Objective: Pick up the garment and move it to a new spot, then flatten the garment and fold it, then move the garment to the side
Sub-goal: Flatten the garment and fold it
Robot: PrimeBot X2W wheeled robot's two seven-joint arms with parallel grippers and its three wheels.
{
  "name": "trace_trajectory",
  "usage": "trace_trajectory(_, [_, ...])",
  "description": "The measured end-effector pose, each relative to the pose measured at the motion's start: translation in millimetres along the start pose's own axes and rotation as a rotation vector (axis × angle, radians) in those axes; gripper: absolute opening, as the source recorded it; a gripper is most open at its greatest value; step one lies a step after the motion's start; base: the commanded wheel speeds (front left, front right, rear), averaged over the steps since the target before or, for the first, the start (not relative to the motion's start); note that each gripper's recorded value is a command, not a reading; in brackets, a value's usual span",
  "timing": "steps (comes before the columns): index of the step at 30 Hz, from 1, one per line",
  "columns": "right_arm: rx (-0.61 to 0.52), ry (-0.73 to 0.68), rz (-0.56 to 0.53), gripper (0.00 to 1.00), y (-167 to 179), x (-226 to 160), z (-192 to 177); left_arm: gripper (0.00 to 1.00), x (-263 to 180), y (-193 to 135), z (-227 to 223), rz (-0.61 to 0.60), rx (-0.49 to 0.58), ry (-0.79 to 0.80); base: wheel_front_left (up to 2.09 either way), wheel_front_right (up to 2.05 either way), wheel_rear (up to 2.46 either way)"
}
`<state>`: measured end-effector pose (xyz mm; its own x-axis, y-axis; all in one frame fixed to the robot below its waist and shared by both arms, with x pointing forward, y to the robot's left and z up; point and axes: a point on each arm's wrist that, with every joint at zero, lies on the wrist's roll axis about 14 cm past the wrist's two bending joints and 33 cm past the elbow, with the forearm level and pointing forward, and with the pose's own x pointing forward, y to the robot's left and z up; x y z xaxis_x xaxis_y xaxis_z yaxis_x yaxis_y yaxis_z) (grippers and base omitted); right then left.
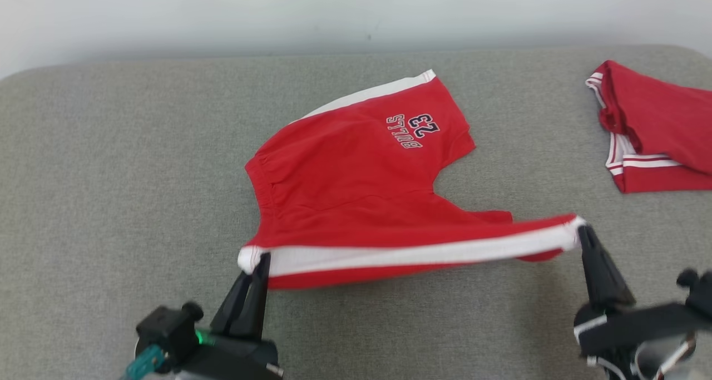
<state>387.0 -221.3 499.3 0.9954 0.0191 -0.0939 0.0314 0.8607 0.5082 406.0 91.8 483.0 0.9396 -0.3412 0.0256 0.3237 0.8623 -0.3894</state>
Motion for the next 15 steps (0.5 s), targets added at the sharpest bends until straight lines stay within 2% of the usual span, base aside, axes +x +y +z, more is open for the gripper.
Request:
trace_trajectory(6, [-0.052,-0.007,0.045,0.00,7,48,14,0.00,26,-2,11,-0.024,0.012,-0.037,0.00,0.00,0.00])
trace_trajectory(15, [-0.155,0.031,0.116,0.00,30,125,21,0.00,69,13,26,-0.023,0.072,-0.062,0.00,0.00,0.00])
